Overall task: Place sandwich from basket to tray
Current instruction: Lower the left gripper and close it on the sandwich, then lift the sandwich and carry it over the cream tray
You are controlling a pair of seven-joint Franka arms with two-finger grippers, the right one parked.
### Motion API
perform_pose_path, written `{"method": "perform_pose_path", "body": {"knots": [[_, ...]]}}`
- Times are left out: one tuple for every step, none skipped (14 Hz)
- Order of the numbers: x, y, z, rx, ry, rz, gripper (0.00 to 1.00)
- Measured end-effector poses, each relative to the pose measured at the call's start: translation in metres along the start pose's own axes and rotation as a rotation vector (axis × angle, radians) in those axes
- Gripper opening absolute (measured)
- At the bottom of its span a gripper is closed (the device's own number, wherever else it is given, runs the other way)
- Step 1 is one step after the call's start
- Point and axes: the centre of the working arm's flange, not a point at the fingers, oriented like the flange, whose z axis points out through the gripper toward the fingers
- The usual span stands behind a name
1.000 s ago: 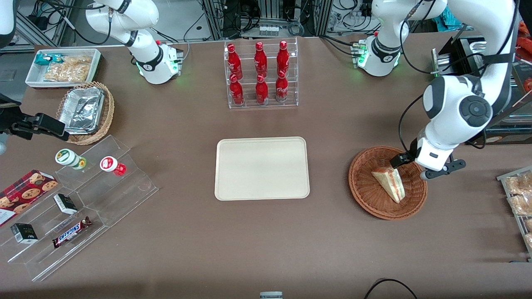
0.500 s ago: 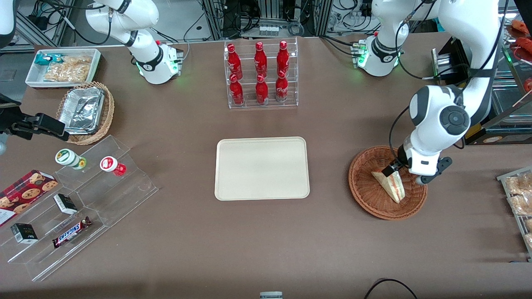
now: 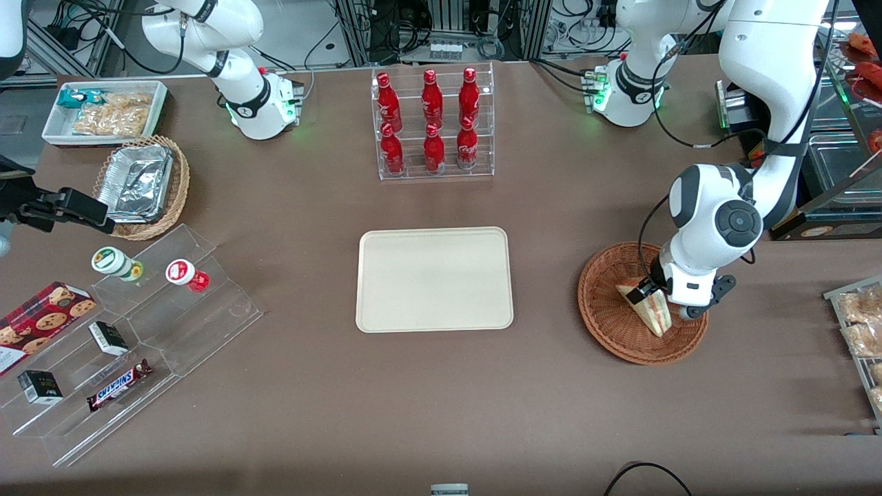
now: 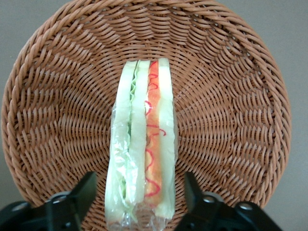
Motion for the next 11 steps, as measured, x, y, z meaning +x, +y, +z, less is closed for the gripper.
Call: {"method": "perform_pose_path", "body": {"knots": [[0.0, 0.0, 0.0, 0.0, 0.0, 0.0, 0.64], [0.0, 0.0, 0.0, 0.0, 0.0, 0.0, 0.52], [0.0, 0.0, 0.0, 0.0, 0.0, 0.0, 0.44], [0.001, 0.001, 0.0, -0.001, 0.001, 0.0, 0.36], [0.002, 0.002, -0.002, -0.004, 0.004, -0.001, 0.26], [0.003, 0.003, -0.006, -0.01, 0.01, -0.001, 0.19], [0.004, 0.006, -0.012, -0.017, 0.018, 0.002, 0.15], [0.002, 0.01, -0.019, -0.023, 0.022, 0.015, 0.15], [-0.004, 0.018, -0.028, -0.02, 0.016, 0.052, 0.15], [-0.011, 0.029, -0.04, -0.008, -0.003, 0.116, 0.15], [-0.017, 0.041, -0.054, 0.006, -0.024, 0.184, 0.14]]}}
